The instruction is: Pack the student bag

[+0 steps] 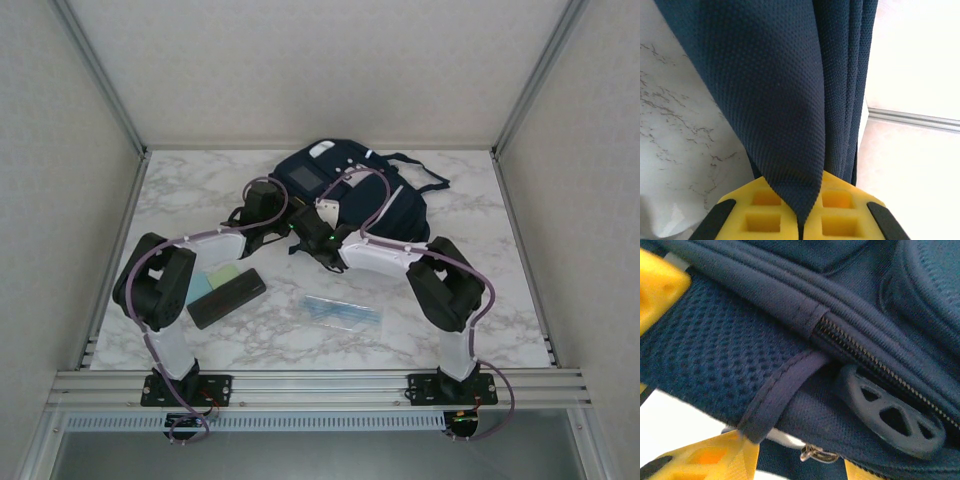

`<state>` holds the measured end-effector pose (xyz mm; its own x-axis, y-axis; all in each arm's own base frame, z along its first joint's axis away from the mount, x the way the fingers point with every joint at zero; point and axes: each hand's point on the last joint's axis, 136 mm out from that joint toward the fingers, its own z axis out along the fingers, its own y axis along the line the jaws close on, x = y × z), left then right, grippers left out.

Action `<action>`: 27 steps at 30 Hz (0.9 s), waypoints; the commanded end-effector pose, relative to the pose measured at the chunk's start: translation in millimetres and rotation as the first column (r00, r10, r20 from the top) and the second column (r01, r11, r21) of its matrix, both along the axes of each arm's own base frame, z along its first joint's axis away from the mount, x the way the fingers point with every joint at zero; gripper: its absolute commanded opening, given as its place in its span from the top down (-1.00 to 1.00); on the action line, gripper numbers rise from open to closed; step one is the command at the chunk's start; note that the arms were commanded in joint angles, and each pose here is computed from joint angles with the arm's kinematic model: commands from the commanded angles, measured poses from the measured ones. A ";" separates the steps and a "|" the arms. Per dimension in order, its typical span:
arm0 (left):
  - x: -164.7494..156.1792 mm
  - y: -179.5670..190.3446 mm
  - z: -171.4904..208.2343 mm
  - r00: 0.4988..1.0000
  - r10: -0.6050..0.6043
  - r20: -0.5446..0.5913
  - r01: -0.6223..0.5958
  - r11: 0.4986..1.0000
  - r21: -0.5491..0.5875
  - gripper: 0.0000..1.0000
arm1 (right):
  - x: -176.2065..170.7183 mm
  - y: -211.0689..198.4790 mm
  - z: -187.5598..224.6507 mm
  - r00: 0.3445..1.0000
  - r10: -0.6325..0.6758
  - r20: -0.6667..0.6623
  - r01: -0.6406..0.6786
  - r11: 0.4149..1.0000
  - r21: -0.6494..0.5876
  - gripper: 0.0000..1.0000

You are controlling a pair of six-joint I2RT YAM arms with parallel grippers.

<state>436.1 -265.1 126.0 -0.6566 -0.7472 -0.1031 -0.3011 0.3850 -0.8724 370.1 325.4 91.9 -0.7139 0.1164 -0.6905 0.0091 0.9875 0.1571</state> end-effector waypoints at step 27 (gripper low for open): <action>18.1 13.4 42.0 0.989 -0.060 0.136 0.065 0.997 -0.033 1.00 | -22.5 -13.4 -19.1 0.893 0.326 -0.312 -0.233 0.925 0.300 1.00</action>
